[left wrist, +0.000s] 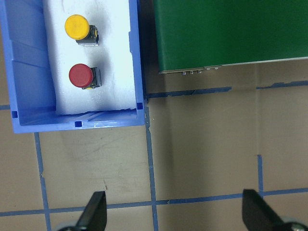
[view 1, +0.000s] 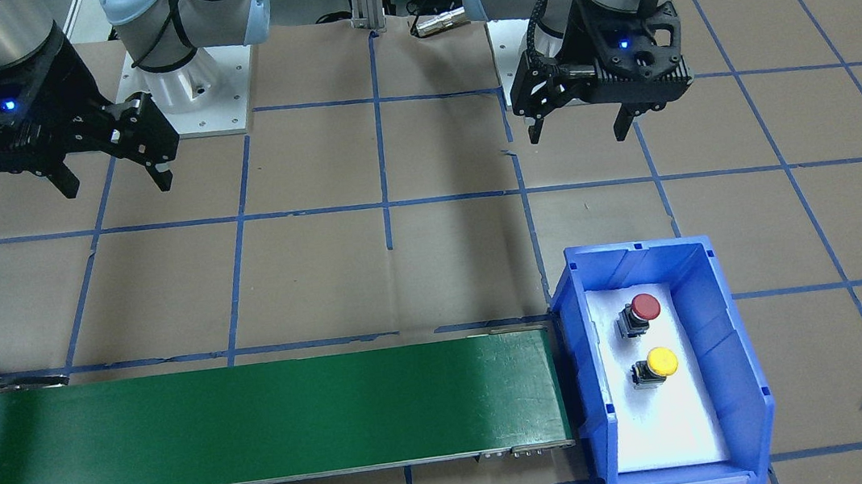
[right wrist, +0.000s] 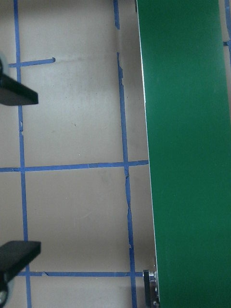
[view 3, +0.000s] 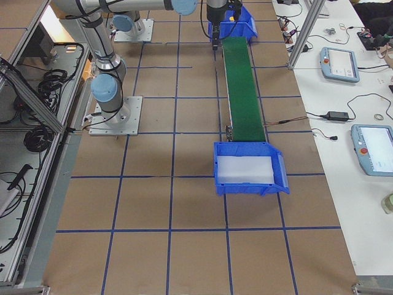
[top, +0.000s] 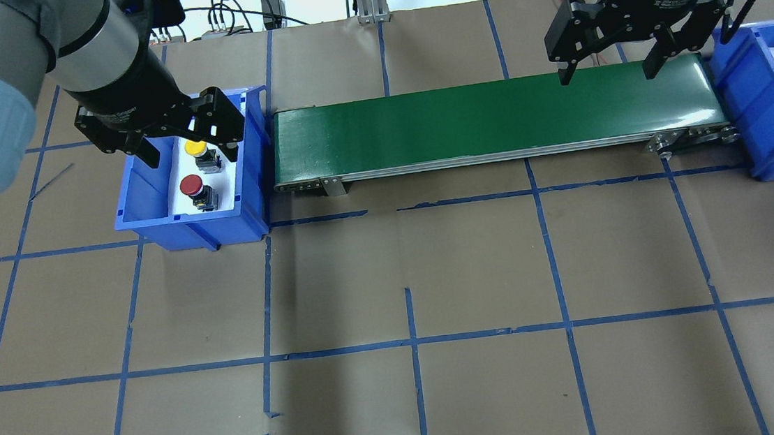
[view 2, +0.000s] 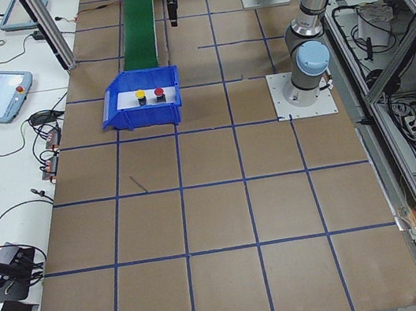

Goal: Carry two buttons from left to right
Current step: 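Lower the left gripper into the blue bin and grasp the red button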

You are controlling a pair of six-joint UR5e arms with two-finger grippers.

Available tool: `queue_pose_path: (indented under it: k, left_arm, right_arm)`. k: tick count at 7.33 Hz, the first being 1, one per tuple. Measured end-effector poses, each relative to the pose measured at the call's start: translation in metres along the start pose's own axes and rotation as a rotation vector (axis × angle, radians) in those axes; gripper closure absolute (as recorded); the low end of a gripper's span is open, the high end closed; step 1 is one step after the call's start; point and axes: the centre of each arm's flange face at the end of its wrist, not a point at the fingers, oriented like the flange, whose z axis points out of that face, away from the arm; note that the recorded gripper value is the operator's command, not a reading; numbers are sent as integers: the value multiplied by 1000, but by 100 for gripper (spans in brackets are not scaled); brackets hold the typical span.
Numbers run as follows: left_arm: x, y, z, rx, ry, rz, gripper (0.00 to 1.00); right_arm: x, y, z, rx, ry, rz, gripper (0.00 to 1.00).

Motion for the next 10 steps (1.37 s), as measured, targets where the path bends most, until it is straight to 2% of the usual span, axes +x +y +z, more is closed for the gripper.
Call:
queue_pose_path:
  k: [4,6,8,10]
  left_arm:
    - [-1,-1,0,3,1,4,0]
    - [-11,-16,4,28,0,-2,0]
    - [-55,-51,37,17,-3,-13,0]
    - [-99,-85,95,-15,-3,25,1]
  right_arm:
    - [0,0,0,0,0,0,0]
    - [0,0,1,-1,0,-1,0]
    - [0,0,2,-4,2,-3,0]
    - [0,1,3,-6,2,-4,0]
